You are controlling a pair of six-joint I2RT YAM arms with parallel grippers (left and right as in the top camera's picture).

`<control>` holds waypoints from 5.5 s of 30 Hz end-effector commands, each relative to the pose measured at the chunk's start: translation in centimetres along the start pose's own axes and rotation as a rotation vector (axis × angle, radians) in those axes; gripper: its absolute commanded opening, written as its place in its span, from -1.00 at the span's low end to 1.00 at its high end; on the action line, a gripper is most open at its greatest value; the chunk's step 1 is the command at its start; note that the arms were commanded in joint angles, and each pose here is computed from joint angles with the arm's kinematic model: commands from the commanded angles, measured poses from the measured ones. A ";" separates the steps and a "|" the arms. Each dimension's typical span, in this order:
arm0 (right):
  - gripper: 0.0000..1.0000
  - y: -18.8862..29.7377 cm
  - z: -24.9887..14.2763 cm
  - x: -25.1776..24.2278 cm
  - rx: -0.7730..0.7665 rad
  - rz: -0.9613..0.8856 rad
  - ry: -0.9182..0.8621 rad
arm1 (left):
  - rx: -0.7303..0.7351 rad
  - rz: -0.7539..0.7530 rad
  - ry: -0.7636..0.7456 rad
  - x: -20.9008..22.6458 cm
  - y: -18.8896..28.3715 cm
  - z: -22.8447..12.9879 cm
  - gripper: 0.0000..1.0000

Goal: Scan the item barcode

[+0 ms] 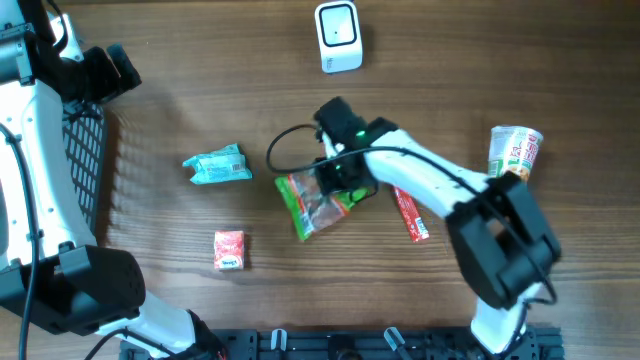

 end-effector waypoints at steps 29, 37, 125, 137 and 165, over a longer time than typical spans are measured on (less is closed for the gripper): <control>0.98 -2.0 -0.8 0.7 0.037 0.021 0.062 | 0.004 -0.010 -0.001 0.0 -0.1 -0.1 1.00; 0.40 -5.2 -3.5 1.4 0.079 -0.113 -0.015 | 0.004 -0.010 0.000 0.0 -0.1 -0.1 1.00; -0.91 17.2 9.3 -9.0 -0.145 -0.434 0.128 | 0.004 -0.010 0.000 0.0 -0.1 -0.1 1.00; 0.95 16.5 5.9 -23.2 -0.036 -0.596 -0.228 | 0.004 -0.010 -0.001 0.0 -0.1 -0.1 1.00; -0.67 -2.9 -8.5 -2.9 0.310 0.230 -0.327 | 0.004 -0.010 -0.001 0.0 -0.1 -0.1 1.00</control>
Point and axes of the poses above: each gripper's point midway between its finger pads, its own y axis back along the fingers, its own x axis along the line the jaws close on, z = x × y, the point moved 3 cm from there along y, back along the fingers, and after that the axes turned 7 degrees about -y, right-handed, at the moved point
